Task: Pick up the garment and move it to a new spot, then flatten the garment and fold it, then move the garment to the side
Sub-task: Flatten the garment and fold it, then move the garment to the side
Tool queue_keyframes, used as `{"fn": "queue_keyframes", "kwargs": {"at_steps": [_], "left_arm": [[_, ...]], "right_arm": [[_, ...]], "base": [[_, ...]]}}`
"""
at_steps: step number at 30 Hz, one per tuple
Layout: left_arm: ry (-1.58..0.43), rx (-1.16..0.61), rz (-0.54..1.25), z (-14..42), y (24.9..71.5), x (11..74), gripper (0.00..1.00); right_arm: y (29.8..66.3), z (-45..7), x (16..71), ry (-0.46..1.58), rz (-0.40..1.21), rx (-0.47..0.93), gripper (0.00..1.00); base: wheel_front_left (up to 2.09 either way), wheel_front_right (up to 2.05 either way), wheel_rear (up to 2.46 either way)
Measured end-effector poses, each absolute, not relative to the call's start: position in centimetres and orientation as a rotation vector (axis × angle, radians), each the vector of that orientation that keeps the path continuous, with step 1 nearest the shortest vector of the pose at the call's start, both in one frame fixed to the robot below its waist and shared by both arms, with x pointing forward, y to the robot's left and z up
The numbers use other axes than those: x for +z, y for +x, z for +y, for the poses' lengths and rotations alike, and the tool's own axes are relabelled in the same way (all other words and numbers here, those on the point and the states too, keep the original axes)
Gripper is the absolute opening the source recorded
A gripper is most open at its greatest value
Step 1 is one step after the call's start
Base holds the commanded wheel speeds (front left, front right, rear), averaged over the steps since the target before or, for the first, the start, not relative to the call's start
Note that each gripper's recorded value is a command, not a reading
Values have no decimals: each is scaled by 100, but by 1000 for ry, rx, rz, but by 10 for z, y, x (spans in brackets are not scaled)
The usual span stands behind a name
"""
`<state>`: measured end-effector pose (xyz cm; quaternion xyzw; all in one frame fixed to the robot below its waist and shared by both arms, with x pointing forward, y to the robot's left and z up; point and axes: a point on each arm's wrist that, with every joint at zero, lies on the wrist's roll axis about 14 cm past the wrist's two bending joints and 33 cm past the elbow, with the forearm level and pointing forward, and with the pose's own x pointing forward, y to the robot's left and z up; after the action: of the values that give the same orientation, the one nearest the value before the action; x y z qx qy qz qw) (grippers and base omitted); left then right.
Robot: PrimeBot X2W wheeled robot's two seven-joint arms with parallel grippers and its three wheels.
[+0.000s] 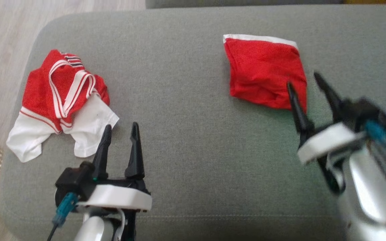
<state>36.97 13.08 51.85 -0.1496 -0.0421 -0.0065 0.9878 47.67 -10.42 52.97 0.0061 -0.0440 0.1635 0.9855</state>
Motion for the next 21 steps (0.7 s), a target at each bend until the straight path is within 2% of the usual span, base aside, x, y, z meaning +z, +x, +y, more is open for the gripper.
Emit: {"fn": "queue_keyframes", "kwargs": {"at_steps": [9, 15, 21], "left_arm": [[-281, 6, -109, 138, 355, 525, 100], [-254, 23, -127, 143, 347, 530, 100], [-217, 4, -117, 141, 342, 525, 100]], "right_arm": [[417, -124, 501, 35, -58, 235, 100], [404, -132, 523, 46, -129, 209, 100], [395, -133, 521, 87, -124, 203, 100]], "base": [[0, 0, 0], [0, 0, 0], [0, 0, 0]]}}
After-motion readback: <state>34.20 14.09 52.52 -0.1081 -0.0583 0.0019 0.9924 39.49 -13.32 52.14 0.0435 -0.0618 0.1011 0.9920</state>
